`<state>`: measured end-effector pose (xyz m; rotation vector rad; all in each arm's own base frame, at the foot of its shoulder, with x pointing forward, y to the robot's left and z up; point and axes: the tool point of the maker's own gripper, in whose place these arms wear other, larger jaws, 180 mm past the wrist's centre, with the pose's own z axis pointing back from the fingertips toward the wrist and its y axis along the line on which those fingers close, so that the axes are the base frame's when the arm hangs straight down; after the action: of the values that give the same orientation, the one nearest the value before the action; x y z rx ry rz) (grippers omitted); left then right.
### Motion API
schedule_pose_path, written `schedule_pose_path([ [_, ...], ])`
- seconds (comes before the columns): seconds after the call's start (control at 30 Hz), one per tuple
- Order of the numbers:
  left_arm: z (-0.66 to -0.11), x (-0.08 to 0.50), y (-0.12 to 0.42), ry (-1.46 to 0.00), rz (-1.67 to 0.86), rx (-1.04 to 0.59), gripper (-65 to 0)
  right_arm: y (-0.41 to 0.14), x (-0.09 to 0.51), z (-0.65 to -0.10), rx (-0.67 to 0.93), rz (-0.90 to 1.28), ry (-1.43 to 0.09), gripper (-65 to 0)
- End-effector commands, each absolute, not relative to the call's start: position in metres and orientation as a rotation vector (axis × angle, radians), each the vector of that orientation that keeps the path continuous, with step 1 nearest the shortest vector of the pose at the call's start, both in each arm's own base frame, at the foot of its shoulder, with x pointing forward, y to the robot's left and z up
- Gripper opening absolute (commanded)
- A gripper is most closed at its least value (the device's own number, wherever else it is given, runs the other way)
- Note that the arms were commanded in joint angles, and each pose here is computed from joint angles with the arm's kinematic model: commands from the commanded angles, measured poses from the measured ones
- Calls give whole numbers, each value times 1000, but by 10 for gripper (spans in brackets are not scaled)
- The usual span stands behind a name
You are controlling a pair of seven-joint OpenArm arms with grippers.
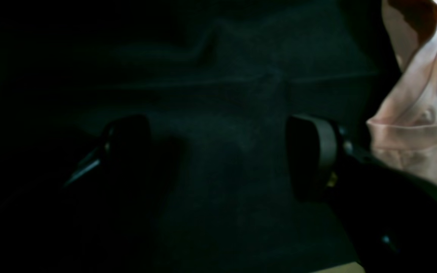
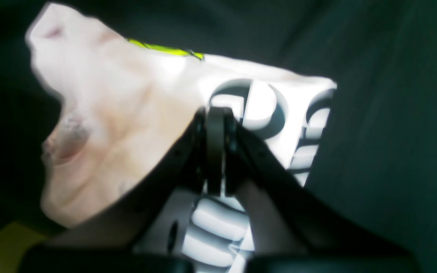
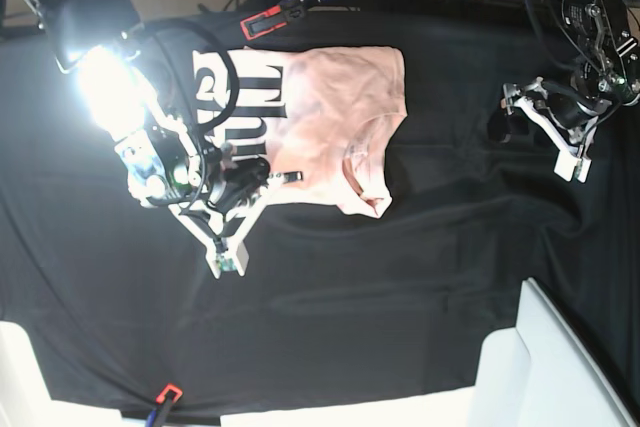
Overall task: Fold the T-shirt properly
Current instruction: 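Grasp the printed shirt edge with the right gripper and smooth it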
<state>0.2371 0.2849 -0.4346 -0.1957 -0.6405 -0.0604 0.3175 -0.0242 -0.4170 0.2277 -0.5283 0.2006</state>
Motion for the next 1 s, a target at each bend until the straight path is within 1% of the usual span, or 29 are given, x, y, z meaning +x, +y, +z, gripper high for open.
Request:
schedule_pose_path([
  [0.0, -423, 245, 289, -682, -76, -188, -114, -29, 324, -419, 221, 210, -540, -650],
  [0.17, -423, 246, 289, -684, -76, -188, -114, -54, 315, -473, 160, 189, -480, -650],
  [0.27, -422, 246, 289, -685, -76, -189, -114, -65, 309, -489, 134, 177, -459, -650],
  [0.37, -422, 246, 289, -687, -75, -190, -114, -59, 312, -479, 149, 188, -474, -650],
  [0.53, -423, 248, 285, -692, -72, -196, -114, -39, 311, -432, 213, 233, -542, -650],
  [0.63, -423, 249, 285, -693, -72, -196, -114, -36, 299, -419, 239, 229, -529, -650],
  [0.77, -422, 250, 283, -697, -72, -200, -113, -52, 280, -429, 244, 143, -490, -650],
  [0.97, -419, 252, 283, -707, -80, -195, -113, -62, 256, -454, 230, 103, -430, -650],
])
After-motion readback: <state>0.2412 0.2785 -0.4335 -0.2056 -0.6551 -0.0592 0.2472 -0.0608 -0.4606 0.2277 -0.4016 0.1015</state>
